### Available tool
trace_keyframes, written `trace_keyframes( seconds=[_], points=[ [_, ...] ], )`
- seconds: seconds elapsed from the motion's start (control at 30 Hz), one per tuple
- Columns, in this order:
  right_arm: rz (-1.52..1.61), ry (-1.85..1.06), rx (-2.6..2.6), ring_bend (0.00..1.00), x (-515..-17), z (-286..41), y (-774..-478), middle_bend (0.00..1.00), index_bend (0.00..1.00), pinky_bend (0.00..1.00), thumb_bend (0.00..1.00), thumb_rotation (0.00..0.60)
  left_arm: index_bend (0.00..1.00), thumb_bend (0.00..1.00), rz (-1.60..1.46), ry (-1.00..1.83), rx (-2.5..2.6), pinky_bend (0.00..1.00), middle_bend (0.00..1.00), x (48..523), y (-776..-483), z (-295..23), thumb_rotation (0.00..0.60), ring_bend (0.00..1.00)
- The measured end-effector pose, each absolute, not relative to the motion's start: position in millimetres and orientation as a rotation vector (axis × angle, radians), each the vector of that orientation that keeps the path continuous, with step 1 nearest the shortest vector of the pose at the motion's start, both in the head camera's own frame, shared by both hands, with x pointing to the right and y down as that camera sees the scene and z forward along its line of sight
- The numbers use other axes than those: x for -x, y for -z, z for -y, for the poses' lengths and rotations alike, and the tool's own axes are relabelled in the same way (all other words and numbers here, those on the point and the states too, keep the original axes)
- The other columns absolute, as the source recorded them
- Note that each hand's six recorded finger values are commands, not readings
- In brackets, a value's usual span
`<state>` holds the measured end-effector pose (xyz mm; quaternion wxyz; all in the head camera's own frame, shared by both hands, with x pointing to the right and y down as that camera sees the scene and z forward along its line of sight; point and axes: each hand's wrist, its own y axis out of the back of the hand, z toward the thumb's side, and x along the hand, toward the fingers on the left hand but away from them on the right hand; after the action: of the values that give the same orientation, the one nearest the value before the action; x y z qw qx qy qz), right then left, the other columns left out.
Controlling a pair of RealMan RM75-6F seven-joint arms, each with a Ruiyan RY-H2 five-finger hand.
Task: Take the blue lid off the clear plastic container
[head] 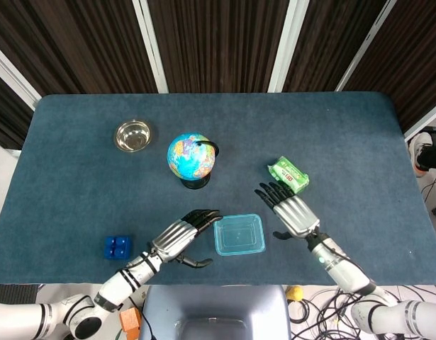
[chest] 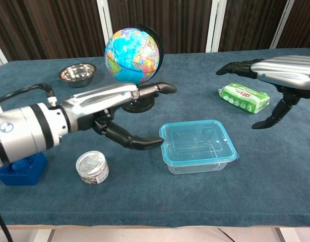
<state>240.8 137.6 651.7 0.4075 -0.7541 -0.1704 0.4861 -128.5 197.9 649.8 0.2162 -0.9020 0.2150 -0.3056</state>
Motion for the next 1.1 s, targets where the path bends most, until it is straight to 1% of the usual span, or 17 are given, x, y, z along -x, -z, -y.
trace_keyframes(
  seconds=[0.03,0.1,0.17,0.33,0.63,0.73,0.83,1.07,1.1],
  points=[
    [0.422,-1.244,1.894,0.00,-248,-137,-653,0.00,0.00,0.00,0.05,0.600,0.00,0.20,-0.590,0.828,2.502,0.07,0.00,123,-651,-202,0.259,0.00],
    [0.400,-1.283,1.880,0.00,-262,-136,-656,0.00,0.00,0.00,0.06,0.600,0.00,0.20,-0.581,0.791,2.502,0.07,0.00,110,-654,-210,0.216,0.00],
    [0.386,-1.308,1.874,0.00,-270,-136,-659,0.00,0.00,0.00,0.06,0.600,0.00,0.19,-0.576,0.770,2.497,0.06,0.00,99,-660,-218,0.203,0.00],
    [0.381,-1.344,1.883,0.00,-283,-136,-661,0.00,0.00,0.00,0.06,0.600,0.00,0.19,-0.566,0.777,2.453,0.06,0.00,82,-677,-228,0.200,0.00],
    [0.376,-1.386,1.882,0.00,-296,-130,-661,0.00,0.00,0.00,0.06,0.600,0.00,0.19,-0.590,0.827,2.364,0.06,0.00,73,-703,-233,0.240,0.00],
    [0.374,-1.394,1.883,0.00,-298,-130,-662,0.00,0.00,0.00,0.06,0.600,0.00,0.19,-0.599,0.839,2.347,0.06,0.00,73,-710,-233,0.280,0.00],
    [0.374,-1.396,1.884,0.00,-298,-129,-662,0.00,0.00,0.00,0.06,0.600,0.00,0.19,-0.610,0.845,2.328,0.06,0.00,72,-714,-232,0.304,0.00],
    [0.373,-1.418,1.885,0.00,-302,-128,-662,0.00,0.00,0.00,0.06,0.600,0.00,0.19,-0.660,0.874,2.295,0.07,0.00,71,-730,-227,0.324,0.00],
    [0.375,-1.423,1.885,0.00,-303,-127,-662,0.00,0.00,0.00,0.06,0.600,0.00,0.19,-0.671,0.877,2.290,0.07,0.00,71,-732,-226,0.336,0.00]
  ],
)
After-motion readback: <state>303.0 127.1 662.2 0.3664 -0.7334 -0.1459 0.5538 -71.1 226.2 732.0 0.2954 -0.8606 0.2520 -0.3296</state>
